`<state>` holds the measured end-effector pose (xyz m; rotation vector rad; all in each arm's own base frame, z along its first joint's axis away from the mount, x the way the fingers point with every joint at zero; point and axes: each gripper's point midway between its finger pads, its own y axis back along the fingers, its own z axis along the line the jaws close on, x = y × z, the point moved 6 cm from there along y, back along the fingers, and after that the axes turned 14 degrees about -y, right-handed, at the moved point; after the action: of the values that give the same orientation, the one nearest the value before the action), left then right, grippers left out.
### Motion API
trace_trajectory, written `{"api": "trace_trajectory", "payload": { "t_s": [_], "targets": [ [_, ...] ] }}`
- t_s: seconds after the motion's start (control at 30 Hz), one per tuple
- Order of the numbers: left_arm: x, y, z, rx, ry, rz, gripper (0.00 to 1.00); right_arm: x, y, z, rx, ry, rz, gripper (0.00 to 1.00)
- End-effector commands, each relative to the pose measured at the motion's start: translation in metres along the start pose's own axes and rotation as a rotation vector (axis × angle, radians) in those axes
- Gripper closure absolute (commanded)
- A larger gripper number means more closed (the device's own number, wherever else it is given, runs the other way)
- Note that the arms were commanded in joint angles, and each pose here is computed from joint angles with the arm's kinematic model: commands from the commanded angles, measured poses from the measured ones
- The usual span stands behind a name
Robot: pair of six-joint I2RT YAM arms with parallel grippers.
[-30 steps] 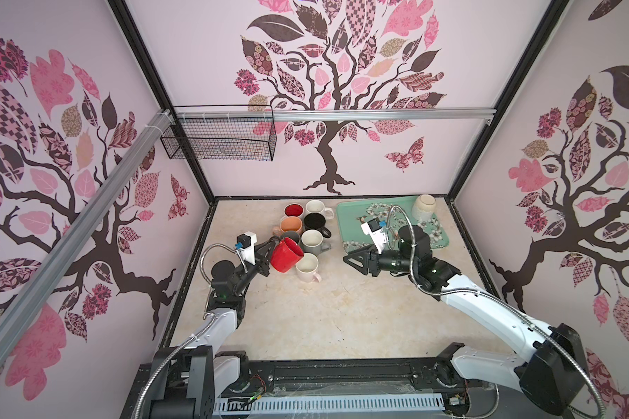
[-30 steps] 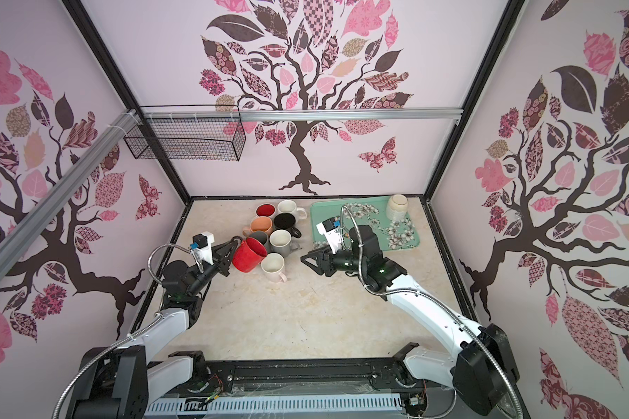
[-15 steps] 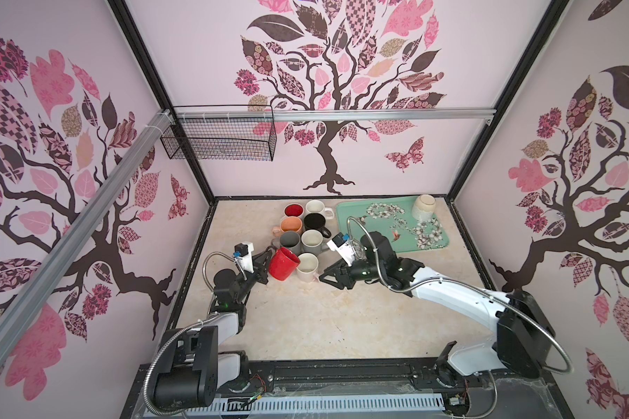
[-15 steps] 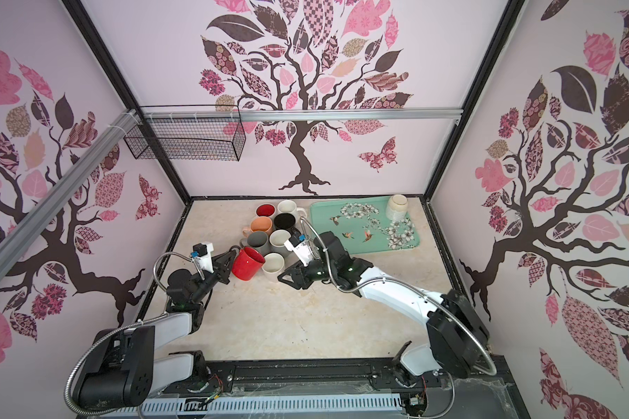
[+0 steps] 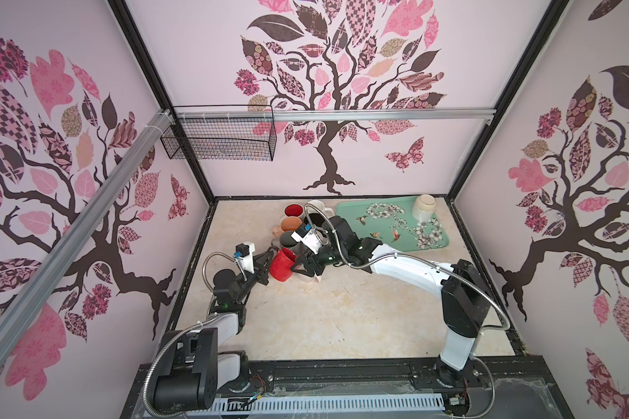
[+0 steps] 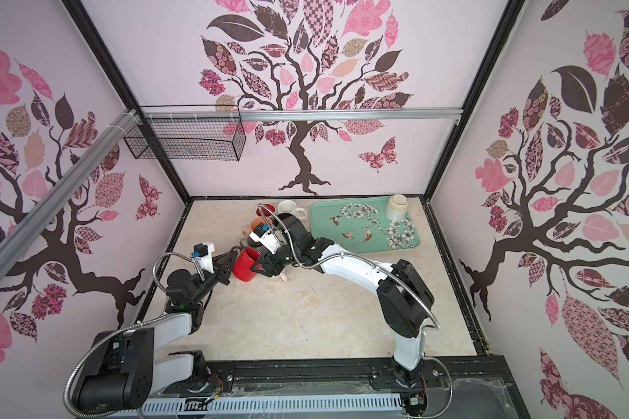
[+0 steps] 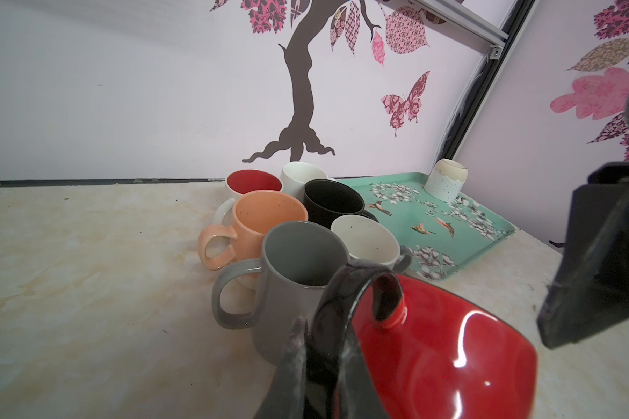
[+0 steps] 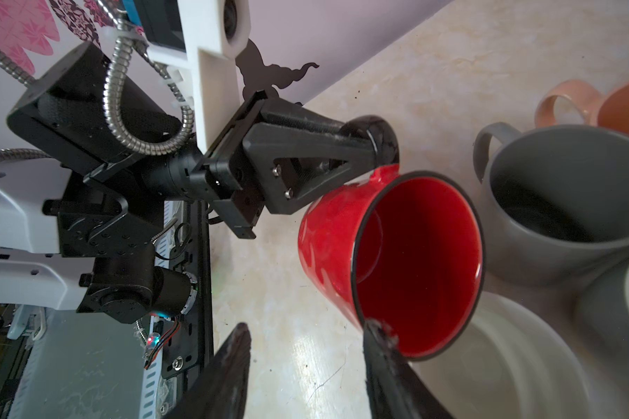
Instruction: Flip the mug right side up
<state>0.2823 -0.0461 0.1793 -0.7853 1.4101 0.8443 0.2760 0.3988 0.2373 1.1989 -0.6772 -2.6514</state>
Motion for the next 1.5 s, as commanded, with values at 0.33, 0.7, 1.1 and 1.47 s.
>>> {"api": "trace_trajectory", "payload": {
  "t_s": [0.33, 0.7, 1.1, 1.47],
  "targets": [
    [-0.025, -0.001, -0.004, 0.056, -0.089, -0.059, 1.0, -0.008, -0.027, -0.012, 0.022, 0.074, 0.071, 0.51],
    [-0.045, -0.002, -0.017, 0.153, -0.166, -0.064, 1.0, -0.042, 0.011, 0.002, 0.064, 0.158, -0.021, 0.49],
    [-0.053, -0.009, -0.045, 0.322, -0.21, -0.052, 1.0, -0.045, 0.003, 0.002, 0.011, 0.183, 0.075, 0.49],
    [-0.069, -0.007, -0.052, 0.375, -0.216, -0.085, 1.0, -0.041, 0.024, 0.0, -0.031, 0.182, 0.077, 0.49]
  ]
}}
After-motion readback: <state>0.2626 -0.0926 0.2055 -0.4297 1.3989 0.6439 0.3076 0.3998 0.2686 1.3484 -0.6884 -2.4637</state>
